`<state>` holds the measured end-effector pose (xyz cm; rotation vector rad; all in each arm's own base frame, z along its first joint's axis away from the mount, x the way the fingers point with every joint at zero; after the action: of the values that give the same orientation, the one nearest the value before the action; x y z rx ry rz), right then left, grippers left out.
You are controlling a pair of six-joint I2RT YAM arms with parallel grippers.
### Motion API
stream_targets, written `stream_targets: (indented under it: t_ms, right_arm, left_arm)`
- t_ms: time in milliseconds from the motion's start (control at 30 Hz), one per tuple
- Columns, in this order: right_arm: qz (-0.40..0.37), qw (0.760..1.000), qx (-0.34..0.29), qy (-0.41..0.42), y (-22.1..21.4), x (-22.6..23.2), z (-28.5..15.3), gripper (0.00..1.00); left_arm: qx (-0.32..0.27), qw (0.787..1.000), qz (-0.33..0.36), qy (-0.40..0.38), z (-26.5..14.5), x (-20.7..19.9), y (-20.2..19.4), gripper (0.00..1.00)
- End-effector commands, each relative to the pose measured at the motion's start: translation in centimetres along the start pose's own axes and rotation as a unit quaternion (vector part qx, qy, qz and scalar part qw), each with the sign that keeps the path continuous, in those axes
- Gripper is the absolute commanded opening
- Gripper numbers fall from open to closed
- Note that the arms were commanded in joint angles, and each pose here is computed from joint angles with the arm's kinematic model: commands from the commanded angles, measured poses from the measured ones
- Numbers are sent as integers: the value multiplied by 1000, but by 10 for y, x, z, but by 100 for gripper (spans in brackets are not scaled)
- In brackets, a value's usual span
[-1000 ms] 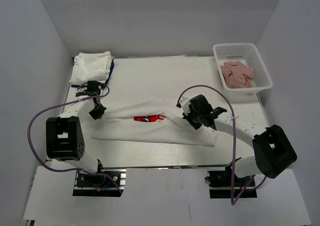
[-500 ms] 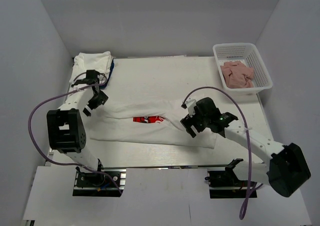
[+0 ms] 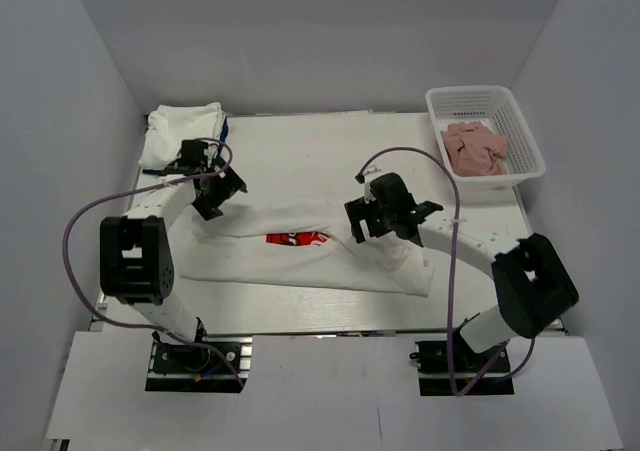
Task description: Fold and stack the t-shirts
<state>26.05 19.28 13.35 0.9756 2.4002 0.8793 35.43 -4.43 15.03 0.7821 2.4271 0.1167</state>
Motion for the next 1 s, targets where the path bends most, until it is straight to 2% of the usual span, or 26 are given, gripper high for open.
stream_targets:
  t_ms: [0,233,333,500,600,767,800,833,900,933,967]
  right_arm:
    - [52,996,66,-38,-18,-1,6,90]
    - [53,986,153,-23,-78,12,-4,90]
    - [62,982,179,-16,-90,15,-3,90]
    - [64,976,206,-15,-88,14,14,90]
    - [76,979,186,-9,-72,10,27,90]
    - [90,983,149,-64,-37,-32,71,90]
    - [101,984,132,-62,-29,-43,78,90]
    - [105,988,92,-63,1,-57,85,90]
    - [95,991,89,-32,0,-66,115,90]
    - [90,994,56,-28,30,-79,130,90]
    - [56,997,60,7,27,-79,144,90]
  left_arm:
    - [44,999,13,20,21,16,-17,100]
    - [28,993,9,113,46,56,-18,100]
    - [35,989,10,145,52,64,-20,100]
    - [41,985,11,170,50,70,-21,100]
    - [49,981,15,186,38,75,-32,100]
    - [130,968,3,216,14,106,-73,100]
    - [148,964,-7,221,7,113,-82,100]
    - [179,960,-10,213,-1,115,-95,100]
    - [234,948,-21,215,-22,133,-124,100]
    - [258,937,-32,234,-31,149,-140,100]
    - [271,936,-30,224,-41,151,-149,100]
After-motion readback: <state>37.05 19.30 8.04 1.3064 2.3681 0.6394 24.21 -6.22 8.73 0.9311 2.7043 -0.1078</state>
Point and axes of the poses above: each gripper's point midway between its finger pads, its own z axis out along the fingers, its own x axis along the line the jaws close on, y = z × x, the point moved 7 cm from there along -z, back along the fingers, and after that the axes turned 15 degrees about -z, right-handed, at the moved point
